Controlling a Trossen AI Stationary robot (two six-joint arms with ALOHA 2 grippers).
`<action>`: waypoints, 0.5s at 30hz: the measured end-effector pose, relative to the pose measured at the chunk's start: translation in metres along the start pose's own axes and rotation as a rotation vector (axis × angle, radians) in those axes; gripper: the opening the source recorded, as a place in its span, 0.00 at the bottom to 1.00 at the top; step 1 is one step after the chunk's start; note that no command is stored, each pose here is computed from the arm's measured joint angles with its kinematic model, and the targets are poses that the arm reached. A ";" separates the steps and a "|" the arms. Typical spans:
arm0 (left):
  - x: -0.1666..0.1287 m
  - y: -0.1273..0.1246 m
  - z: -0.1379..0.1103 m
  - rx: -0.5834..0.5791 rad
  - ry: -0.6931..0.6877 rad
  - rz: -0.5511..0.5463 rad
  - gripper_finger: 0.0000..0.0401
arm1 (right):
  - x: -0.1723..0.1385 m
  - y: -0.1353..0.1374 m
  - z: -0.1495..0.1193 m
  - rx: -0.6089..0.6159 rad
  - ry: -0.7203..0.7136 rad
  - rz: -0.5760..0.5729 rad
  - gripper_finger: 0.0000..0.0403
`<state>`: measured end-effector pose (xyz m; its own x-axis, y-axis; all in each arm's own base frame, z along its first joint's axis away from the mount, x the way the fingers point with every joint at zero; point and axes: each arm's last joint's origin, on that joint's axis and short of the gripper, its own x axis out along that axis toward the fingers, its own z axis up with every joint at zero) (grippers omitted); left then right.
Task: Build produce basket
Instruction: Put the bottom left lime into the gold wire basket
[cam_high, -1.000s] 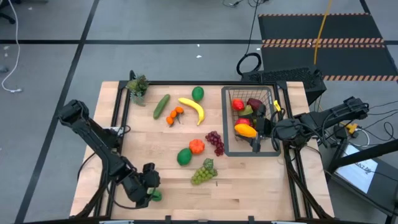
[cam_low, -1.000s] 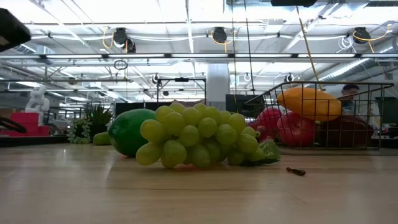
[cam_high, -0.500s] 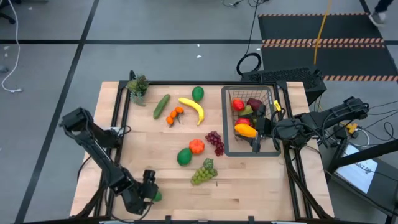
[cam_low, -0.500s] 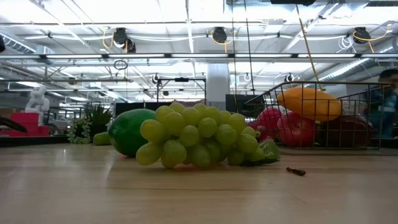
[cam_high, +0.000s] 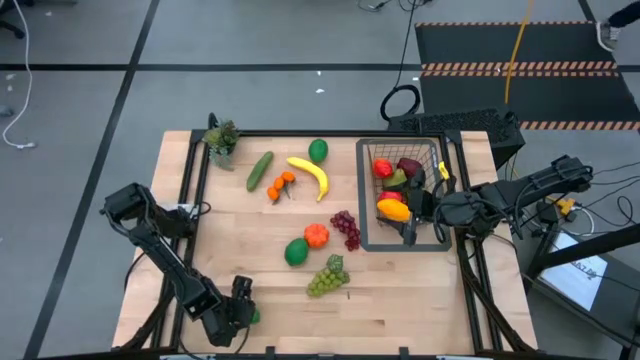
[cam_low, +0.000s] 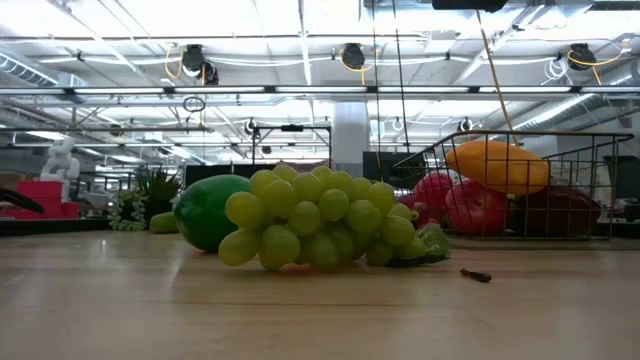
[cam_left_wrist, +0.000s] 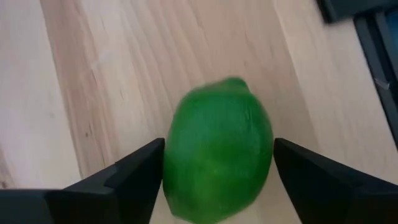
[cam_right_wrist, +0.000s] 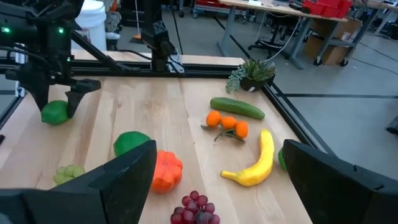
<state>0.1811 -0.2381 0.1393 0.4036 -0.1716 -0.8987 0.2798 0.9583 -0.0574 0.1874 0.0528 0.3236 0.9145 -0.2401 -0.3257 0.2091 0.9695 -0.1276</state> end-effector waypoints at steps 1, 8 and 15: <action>0.000 0.000 0.001 0.000 -0.006 0.001 0.71 | 0.000 0.000 0.000 -0.001 0.001 0.000 0.85; 0.001 0.001 0.004 -0.019 -0.021 -0.008 0.52 | 0.001 0.000 0.000 -0.001 -0.004 0.000 0.85; -0.004 0.014 0.034 0.004 -0.076 -0.001 0.49 | 0.006 0.004 0.005 0.018 -0.047 0.004 0.85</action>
<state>0.2128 -0.2318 0.1563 0.4679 -0.1896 -0.8632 0.2838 0.9572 -0.0565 0.1958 0.0559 0.3259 0.9306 -0.2341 -0.2813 0.2114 0.9713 -0.1089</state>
